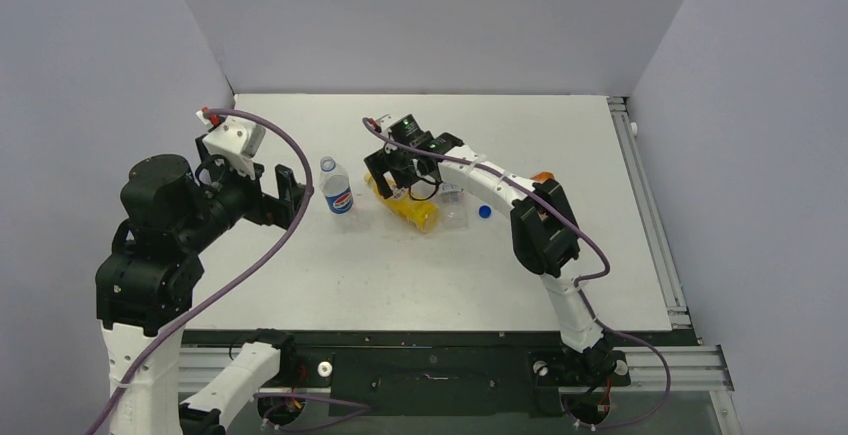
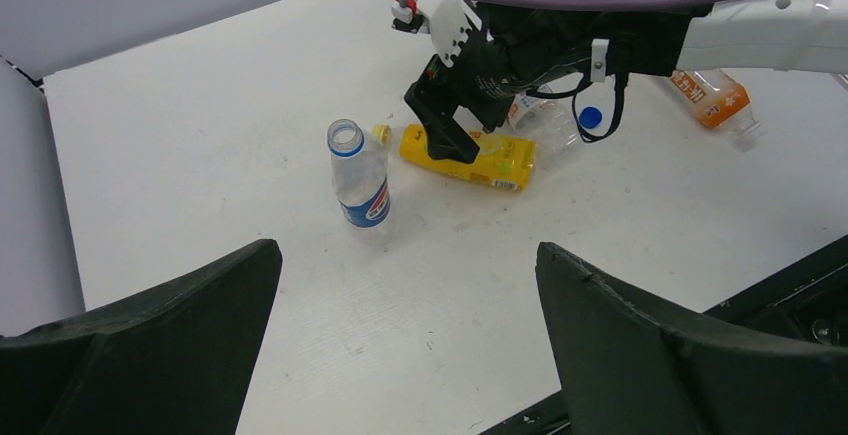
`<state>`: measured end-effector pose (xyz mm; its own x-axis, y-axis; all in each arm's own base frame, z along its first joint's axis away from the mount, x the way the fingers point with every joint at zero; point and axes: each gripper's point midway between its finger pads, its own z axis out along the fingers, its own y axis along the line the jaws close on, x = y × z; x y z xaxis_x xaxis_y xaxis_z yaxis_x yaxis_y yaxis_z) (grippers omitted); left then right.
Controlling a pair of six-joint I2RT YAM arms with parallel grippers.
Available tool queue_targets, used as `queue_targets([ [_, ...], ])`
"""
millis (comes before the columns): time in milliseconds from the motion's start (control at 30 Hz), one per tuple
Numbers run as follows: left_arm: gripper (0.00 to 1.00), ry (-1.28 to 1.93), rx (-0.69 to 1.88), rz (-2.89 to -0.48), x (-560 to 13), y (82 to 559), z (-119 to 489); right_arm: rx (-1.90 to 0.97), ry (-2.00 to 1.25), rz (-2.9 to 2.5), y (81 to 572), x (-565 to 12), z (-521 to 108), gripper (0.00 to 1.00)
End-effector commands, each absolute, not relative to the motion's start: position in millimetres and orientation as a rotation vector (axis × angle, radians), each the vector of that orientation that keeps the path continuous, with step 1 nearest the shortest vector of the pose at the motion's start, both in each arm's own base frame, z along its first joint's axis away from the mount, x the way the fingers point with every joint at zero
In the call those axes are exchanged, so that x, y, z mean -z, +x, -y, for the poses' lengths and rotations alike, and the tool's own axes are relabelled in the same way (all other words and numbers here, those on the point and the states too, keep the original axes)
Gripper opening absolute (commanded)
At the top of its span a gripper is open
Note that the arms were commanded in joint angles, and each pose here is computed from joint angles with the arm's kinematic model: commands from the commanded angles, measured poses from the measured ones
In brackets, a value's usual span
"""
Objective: Unscrew the bottle caps
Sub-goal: Place the plastic bottle at the center of the board, then pick up the plastic bottle at the center of the board.
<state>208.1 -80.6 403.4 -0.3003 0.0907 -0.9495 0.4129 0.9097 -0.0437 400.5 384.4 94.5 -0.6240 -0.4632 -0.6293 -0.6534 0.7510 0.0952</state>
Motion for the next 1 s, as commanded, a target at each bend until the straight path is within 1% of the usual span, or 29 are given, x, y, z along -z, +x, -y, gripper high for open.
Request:
queue_targets([
  [0,0.97,0.394,0.388,-1.84,-407,203,89,-0.513,-0.853,-2.338,399,-92,-406,0.86],
  [200,0.97,0.407,0.412,-1.895,-391,204,92,-0.48,-0.898,-2.353,383,-72,-416,0.87],
  [300,0.97,0.408,0.4,-1.901,-391,204,91,-0.453,-0.864,-2.357,384,-70,-414,0.84],
  [367,0.97,0.409,0.391,-1.89,-395,203,89,-0.429,-0.829,-2.354,389,-72,-410,0.78],
  [400,0.97,0.408,0.386,-1.887,-396,203,89,-0.423,-0.813,-2.346,391,-75,-409,0.72],
  [433,0.97,0.407,0.385,-1.882,-398,203,88,-0.408,-0.781,-2.344,396,-78,-405,0.68],
  [467,0.97,0.406,0.387,-1.88,-398,203,89,-0.407,-0.759,-2.331,399,-85,-403,0.6],
  [500,0.97,0.406,0.388,-1.878,-399,202,89,-0.411,-0.732,-2.332,402,-89,-400,0.56],
  [533,0.97,0.4,0.393,-1.878,-399,203,89,-0.421,-0.711,-2.309,404,-101,-400,0.49],
  [567,0.96,0.398,0.398,-1.877,-399,203,90,-0.43,-0.689,-2.3,406,-108,-398,0.46],
  [600,0.96,0.391,0.408,-1.875,-399,203,91,-0.445,-0.664,-2.271,406,-123,-398,0.39],
  [767,0.97,0.359,0.508,-1.83,-405,200,103,-0.475,-0.545,-2.169,407,-179,-388,0.25],
  [833,0.97,0.362,0.574,-1.817,-406,196,111,-0.507,-0.48,-2.096,402,-220,-380,0.24],
  [867,0.97,0.362,0.599,-1.823,-402,195,114,-0.505,-0.448,-2.076,401,-230,-376,0.24],
  [900,0.97,0.37,0.644,-1.824,-399,193,120,-0.522,-0.419,-2.02,395,-254,-371,0.25],
  [933,0.97,0.374,0.666,-1.824,-398,192,123,-0.536,-0.399,-1.998,391,-264,-371,0.26],
  [967,0.97,0.382,0.706,-1.824,-396,192,129,-0.554,-0.367,-1.945,385,-287,-363,0.3],
])
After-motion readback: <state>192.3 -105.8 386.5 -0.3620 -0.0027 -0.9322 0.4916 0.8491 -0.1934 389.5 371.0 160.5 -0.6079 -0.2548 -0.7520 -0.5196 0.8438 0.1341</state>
